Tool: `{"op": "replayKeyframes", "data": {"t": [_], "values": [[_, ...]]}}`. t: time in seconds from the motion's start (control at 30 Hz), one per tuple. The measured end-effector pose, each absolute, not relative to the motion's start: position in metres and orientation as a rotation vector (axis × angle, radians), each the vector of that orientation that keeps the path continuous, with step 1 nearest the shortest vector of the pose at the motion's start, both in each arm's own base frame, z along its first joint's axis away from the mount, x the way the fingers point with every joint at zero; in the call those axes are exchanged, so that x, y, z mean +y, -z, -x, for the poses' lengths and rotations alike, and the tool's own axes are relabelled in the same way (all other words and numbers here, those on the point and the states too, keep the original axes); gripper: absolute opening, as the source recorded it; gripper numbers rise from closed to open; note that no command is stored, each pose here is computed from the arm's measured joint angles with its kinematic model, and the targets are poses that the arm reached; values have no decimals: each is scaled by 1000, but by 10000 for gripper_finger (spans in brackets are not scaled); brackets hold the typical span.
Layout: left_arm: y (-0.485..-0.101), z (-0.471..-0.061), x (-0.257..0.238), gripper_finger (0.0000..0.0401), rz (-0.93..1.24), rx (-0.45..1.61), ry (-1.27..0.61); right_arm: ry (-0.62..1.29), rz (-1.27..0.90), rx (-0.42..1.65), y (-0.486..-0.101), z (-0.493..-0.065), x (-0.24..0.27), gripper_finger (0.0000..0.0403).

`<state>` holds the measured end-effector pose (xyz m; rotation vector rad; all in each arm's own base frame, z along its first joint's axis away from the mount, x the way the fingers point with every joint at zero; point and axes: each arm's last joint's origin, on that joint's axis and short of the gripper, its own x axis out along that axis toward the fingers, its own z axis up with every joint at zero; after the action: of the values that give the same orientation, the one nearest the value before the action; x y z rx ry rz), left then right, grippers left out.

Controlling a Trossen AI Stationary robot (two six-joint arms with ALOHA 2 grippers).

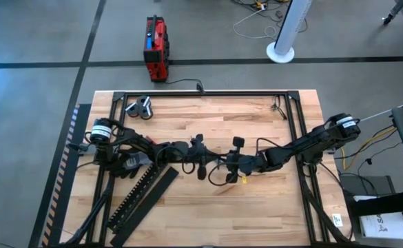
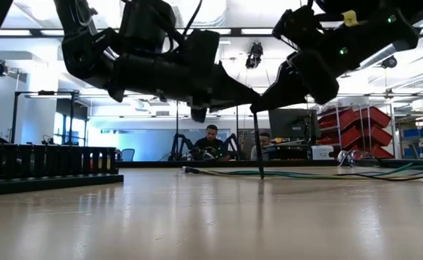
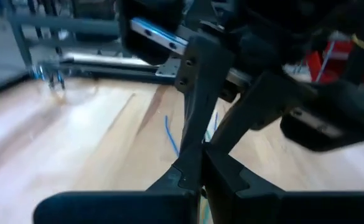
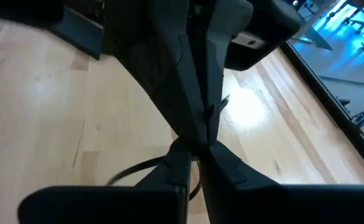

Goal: Ziptie cables
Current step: Wrap the cable wires with the black zip tie

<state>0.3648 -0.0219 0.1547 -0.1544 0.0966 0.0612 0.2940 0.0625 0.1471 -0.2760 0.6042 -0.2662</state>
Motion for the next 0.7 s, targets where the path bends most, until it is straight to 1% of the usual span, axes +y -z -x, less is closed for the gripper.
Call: {"op": "replayKeyframes", "data": {"t": [0.1, 0.17, 0.23, 0.33, 0.47, 0.7], "values": [[-155, -365, -22, 0, 281, 84, -63, 256, 296, 616, -143, -294, 63, 8], [-162, -366, -22, 0, 346, 23, -52, 235, 308, 641, -137, -294, 64, 7], [-170, -366, -23, 0, 380, -39, -28, 226, 321, 676, -129, -294, 64, 6], [-174, -366, -23, 0, 417, -75, 15, 228, 319, 687, -122, -296, 64, 4], [-177, -365, -24, 0, 389, -84, 33, 228, 328, 729, -111, -295, 65, 0], [-170, -362, -25, 0, 231, -4, 62, 218, 343, 703, -118, -294, 67, 1]]}}
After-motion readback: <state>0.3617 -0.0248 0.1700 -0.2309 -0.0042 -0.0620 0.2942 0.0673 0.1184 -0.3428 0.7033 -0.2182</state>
